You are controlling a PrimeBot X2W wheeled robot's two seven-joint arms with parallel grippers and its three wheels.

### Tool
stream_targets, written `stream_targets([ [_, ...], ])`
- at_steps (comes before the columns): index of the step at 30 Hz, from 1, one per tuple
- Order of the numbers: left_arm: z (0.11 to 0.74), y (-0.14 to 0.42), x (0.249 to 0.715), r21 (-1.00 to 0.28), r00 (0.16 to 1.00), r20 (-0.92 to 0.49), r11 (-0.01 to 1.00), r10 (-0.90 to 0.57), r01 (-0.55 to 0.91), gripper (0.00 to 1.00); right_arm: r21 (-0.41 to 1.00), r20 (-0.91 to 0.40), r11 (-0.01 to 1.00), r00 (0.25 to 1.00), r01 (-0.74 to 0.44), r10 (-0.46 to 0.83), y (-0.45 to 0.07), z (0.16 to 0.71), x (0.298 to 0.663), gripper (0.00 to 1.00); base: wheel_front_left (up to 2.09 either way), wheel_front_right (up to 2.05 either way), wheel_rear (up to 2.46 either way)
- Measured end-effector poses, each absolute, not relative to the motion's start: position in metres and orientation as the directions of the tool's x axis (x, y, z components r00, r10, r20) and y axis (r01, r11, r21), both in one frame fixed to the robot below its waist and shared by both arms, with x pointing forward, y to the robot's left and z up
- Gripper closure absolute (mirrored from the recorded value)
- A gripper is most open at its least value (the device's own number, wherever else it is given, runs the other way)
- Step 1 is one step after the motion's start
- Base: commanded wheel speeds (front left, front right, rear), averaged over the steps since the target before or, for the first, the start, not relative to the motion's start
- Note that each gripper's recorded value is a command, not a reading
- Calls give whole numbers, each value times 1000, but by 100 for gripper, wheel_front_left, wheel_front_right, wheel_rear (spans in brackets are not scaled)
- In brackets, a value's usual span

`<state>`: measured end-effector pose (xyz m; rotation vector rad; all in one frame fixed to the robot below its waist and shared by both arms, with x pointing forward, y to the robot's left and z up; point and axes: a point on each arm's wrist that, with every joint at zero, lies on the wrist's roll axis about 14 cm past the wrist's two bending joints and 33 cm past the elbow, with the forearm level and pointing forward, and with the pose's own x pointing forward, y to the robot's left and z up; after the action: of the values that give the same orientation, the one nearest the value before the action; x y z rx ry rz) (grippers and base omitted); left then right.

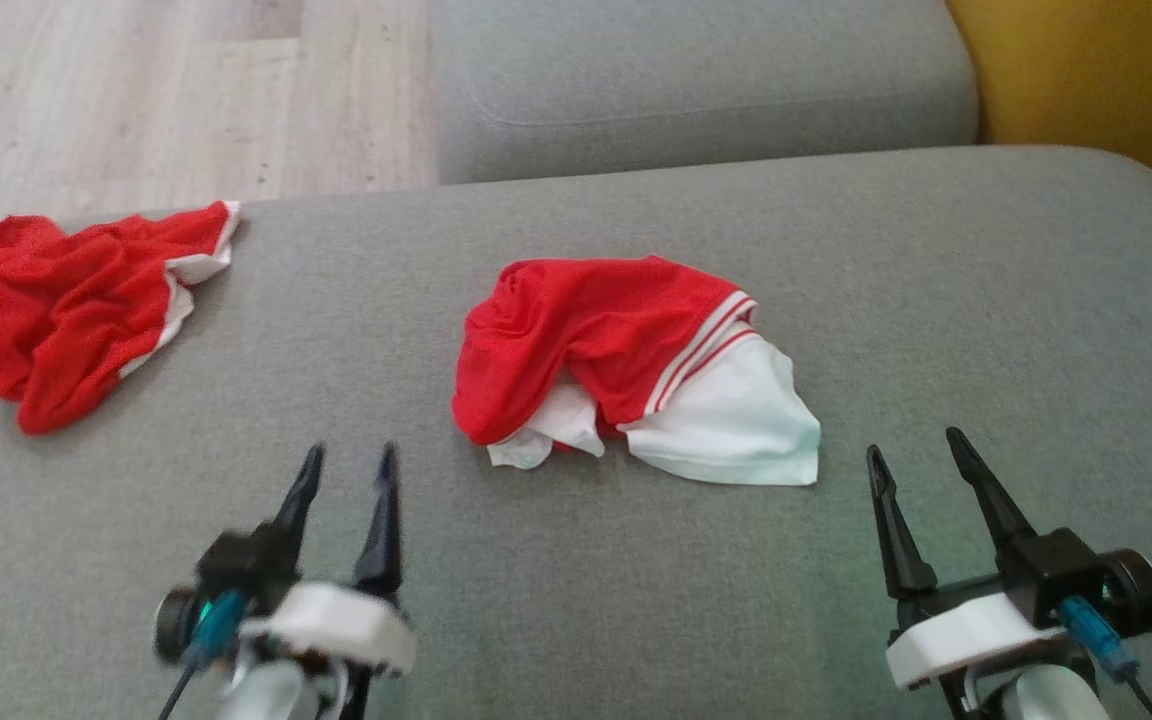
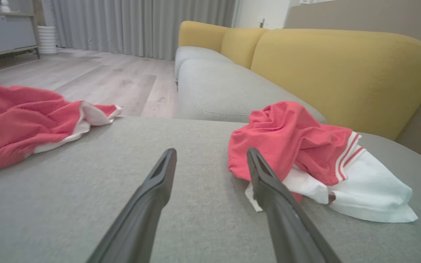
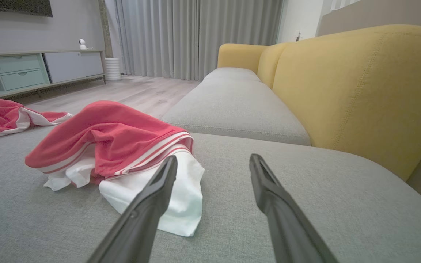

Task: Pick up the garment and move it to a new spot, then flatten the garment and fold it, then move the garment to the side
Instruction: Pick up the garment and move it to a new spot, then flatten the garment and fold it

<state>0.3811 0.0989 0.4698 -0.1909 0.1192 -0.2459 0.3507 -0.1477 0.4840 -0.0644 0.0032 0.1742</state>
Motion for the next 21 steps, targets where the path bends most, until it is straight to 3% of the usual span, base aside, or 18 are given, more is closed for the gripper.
stream_targets([
  [9,457,143,336,-255,989,-123,966,-82,48,0,-49,-4,979,980,-197,197,-140,485,350,0,0,0,0],
  [21,448,152,318,-239,988,-147,971,-53,17,0,-34,-43,977,977,-212,210,-135,472,344,0,0,0,0],
])
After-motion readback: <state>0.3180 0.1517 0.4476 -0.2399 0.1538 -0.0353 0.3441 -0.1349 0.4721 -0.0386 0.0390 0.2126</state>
